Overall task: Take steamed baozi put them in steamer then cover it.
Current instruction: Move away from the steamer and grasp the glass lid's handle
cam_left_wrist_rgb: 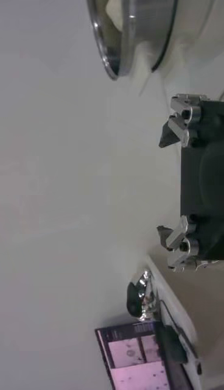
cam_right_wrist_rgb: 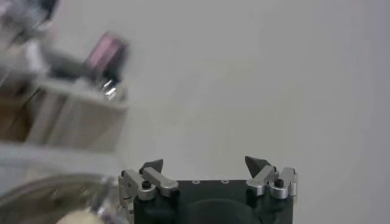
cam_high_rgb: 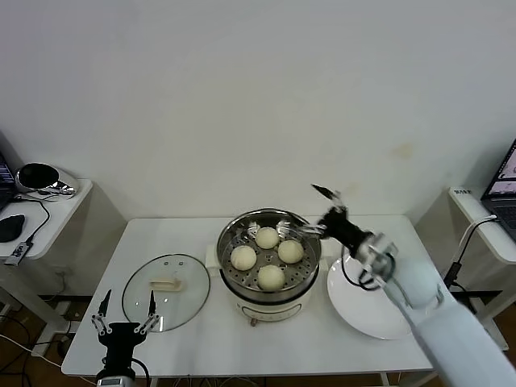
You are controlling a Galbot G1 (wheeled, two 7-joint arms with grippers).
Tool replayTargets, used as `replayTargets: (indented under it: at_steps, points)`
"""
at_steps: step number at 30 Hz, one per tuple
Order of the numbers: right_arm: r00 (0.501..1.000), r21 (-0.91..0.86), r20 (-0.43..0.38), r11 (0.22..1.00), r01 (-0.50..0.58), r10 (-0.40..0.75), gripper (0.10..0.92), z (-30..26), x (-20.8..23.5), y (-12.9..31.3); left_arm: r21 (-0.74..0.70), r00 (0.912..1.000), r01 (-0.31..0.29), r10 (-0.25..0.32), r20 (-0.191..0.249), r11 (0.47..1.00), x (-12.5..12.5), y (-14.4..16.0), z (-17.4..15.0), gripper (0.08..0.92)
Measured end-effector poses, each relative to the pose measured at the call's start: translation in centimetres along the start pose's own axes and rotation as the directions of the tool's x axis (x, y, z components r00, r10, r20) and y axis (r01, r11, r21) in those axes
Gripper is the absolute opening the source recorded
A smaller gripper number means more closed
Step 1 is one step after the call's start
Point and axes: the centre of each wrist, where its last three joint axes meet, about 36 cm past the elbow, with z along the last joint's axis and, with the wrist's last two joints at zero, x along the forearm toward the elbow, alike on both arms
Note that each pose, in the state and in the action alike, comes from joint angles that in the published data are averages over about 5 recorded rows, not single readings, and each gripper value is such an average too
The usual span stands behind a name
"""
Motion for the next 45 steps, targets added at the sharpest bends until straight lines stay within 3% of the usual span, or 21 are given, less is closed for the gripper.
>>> replayTargets:
  at_steps: [5,9,14,19,25,30,38,45]
  points:
    - [0.981,-0.055,-0.050,0.980,-0.190,0.187,0.823,3.2,7.1,0.8,-0.163,0.9998,0.001,0.002,0.017,0.987,-0.2,0.5,1.2,0.823]
    - [0.944,-0.062,-0.114,0.946,-0.318,0.310,0.823,4.5,12.2,1.7,-0.331,0.9990,-0.008,0.022,0.039,0.944,-0.5,1.4,2.4,0.823]
    - [0.885,-0.048,-0.174,0.894,-0.445,0.432,0.823,5.0,16.5,2.5,-0.546,0.9946,-0.041,0.086,0.057,0.837,-1.2,2.5,4.0,0.823]
    - [0.828,-0.033,-0.224,0.845,-0.533,0.514,0.823,5.5,19.4,3.5,-0.722,0.9838,-0.072,0.168,0.062,0.688,-2.6,3.2,5.8,0.823]
    - [0.775,-0.007,-0.262,0.802,-0.597,0.575,0.823,5.5,22.1,4.4,-0.857,0.9660,-0.095,0.255,0.044,0.507,-5.6,3.9,8.1,0.823]
    - [0.741,0.010,-0.285,0.775,-0.632,0.608,0.823,5.6,23.8,4.9,-0.912,0.9539,-0.096,0.299,0.030,0.399,-8.3,4.4,9.7,0.823]
    - [0.708,0.024,-0.309,0.749,-0.662,0.635,0.823,5.7,25.1,5.5,-0.952,0.9427,-0.091,0.333,0.012,0.291,-12.3,4.7,11.2,0.823]
    - [0.692,0.032,-0.329,0.741,-0.671,0.642,0.823,6.1,25.9,6.0,-0.965,0.9378,-0.096,0.347,-0.006,0.244,-14.9,4.5,12.0,0.823]
